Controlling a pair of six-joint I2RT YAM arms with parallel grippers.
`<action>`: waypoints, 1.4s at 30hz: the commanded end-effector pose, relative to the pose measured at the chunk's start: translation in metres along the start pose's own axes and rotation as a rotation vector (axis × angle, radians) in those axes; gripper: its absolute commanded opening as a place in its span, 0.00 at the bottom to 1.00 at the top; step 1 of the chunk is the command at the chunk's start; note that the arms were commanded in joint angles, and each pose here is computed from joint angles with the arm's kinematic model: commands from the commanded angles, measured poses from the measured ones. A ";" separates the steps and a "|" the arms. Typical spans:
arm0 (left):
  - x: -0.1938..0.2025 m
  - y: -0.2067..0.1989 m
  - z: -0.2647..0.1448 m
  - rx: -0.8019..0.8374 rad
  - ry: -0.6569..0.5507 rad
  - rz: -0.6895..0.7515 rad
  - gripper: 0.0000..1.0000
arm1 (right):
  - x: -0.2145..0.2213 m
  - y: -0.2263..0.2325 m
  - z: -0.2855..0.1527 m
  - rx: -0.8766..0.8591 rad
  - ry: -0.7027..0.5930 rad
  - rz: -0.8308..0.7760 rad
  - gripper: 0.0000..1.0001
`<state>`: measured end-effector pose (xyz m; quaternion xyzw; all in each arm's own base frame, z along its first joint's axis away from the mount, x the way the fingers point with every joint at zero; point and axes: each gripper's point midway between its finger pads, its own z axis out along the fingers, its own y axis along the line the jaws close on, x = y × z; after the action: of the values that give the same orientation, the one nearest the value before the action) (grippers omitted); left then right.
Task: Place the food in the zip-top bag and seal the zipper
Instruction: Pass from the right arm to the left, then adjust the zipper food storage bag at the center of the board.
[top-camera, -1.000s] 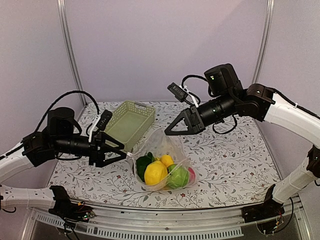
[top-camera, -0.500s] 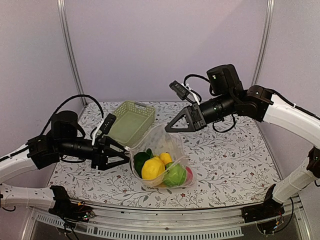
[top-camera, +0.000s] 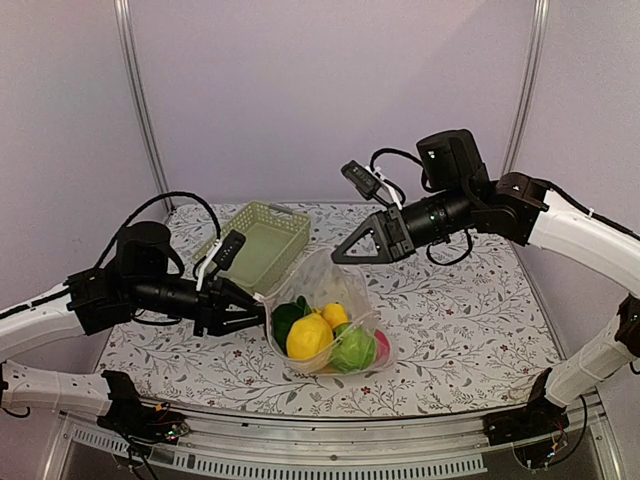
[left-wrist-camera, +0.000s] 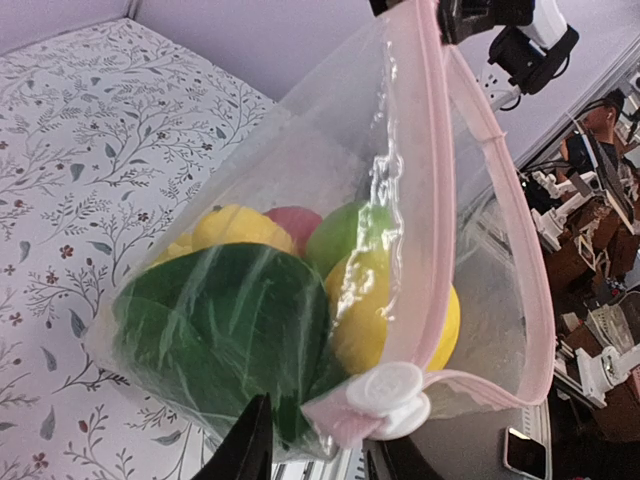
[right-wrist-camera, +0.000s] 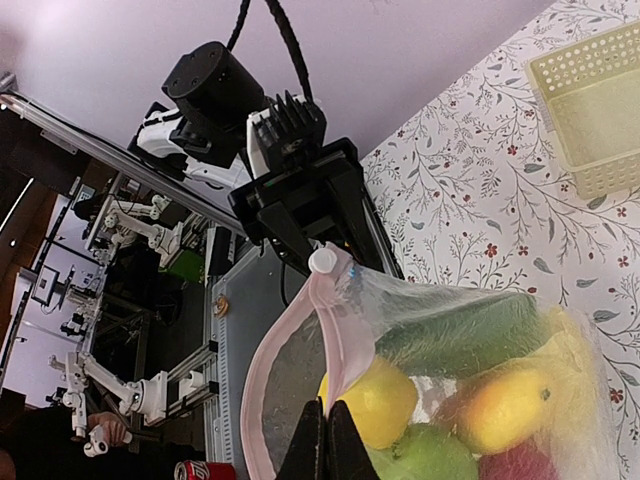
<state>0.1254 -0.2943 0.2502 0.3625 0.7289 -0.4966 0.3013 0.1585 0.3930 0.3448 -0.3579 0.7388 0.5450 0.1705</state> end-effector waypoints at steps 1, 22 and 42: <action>-0.013 -0.010 0.000 0.029 -0.034 0.017 0.26 | -0.011 0.017 -0.013 -0.049 -0.055 -0.054 0.00; -0.040 0.008 -0.010 -0.108 -0.142 -0.147 0.00 | 0.011 -0.034 -0.089 0.421 -0.201 0.054 0.73; -0.041 0.014 -0.009 -0.132 -0.141 -0.190 0.00 | 0.066 -0.024 -0.060 0.329 -0.170 0.066 0.54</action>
<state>0.1555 -0.2911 0.2687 0.2423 0.7700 -0.4963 0.3197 0.1377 0.3018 0.2908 -0.2485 0.8368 0.4201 0.2482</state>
